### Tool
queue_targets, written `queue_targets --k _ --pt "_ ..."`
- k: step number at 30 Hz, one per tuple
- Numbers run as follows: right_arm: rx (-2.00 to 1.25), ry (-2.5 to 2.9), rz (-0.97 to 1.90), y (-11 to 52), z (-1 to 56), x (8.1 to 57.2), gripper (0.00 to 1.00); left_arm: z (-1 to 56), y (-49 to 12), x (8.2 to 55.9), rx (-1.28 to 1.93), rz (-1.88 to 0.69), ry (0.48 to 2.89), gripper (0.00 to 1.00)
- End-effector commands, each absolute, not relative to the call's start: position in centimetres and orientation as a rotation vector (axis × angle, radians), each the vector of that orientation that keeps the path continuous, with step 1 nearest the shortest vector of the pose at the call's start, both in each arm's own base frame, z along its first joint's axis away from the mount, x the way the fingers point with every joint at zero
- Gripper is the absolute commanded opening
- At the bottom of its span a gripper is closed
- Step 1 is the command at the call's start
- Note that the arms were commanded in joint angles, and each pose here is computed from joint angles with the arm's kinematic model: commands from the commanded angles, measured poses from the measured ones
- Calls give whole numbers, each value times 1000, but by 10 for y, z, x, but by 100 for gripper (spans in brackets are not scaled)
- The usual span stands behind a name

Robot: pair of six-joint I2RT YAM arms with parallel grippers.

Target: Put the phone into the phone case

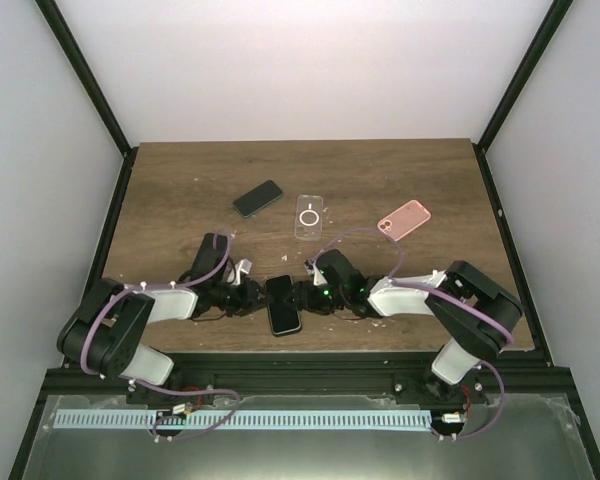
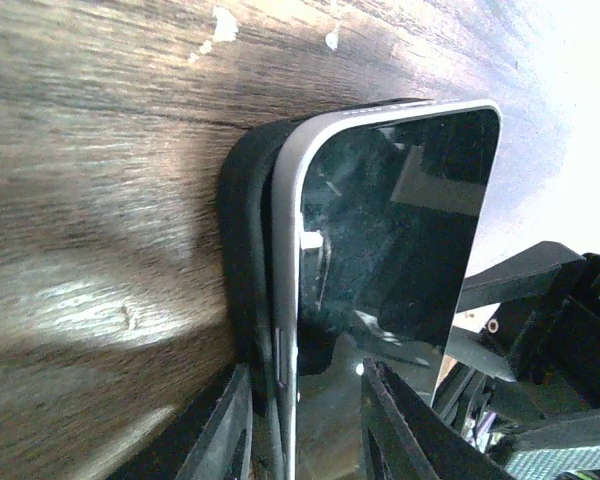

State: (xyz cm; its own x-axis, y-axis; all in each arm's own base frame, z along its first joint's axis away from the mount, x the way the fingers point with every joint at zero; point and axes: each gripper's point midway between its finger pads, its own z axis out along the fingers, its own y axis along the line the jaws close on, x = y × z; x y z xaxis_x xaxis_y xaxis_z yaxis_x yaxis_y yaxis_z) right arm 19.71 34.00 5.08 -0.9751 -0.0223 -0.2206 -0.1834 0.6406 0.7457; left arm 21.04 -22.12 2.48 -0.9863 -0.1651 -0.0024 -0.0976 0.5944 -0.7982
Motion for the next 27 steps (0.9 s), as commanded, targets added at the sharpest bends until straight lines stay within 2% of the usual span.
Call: queue_targets --k 1,10,14,27 --pt "-254 2466 1500 367 100 201 63 19 -216 197 -204 -1337 2769 33" --pt "-234 2423 1616 369 101 194 62 22 -212 194 -223 -1326 2743 44" --pt "-249 2381 1681 374 109 193 62 27 -213 195 -205 -1339 2726 38" --pt "-208 2379 1803 381 102 189 62 21 -208 190 -199 -1303 2733 29"
